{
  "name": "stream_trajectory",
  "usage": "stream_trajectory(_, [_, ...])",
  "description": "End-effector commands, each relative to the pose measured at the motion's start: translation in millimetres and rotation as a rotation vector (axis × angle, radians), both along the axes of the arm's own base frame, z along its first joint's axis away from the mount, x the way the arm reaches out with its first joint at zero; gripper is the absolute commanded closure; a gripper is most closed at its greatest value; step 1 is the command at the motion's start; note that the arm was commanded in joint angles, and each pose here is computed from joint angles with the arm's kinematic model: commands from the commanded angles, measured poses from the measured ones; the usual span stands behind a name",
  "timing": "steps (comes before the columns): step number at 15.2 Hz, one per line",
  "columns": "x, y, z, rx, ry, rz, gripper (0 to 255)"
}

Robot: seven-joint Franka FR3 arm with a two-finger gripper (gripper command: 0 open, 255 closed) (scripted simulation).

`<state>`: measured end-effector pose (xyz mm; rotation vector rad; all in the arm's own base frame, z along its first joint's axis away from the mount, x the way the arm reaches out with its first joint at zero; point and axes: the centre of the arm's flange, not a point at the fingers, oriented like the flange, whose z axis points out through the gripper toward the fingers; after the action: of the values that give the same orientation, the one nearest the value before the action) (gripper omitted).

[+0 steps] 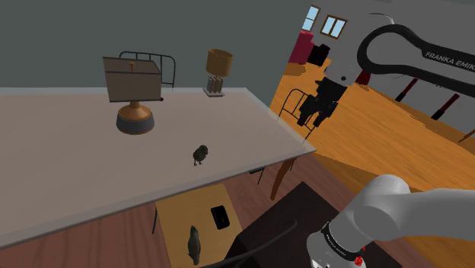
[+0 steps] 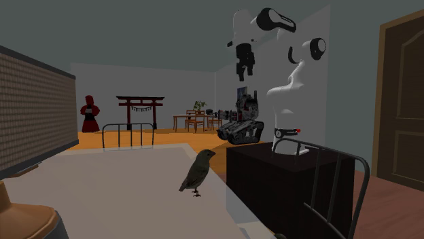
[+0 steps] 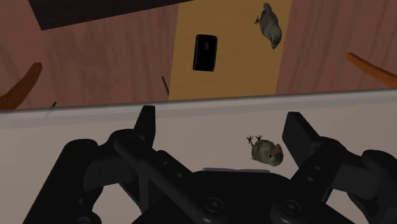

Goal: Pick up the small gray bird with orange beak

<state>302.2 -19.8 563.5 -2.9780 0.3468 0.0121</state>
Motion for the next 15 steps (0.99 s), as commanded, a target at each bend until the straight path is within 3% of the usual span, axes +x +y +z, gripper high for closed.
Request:
stream_trajectory(1, [0, 0, 0, 0.000, 0.000, 0.000, 0])
stream_trajectory(15, [128, 82, -111, -0.052, 0.005, 0.012, 0])
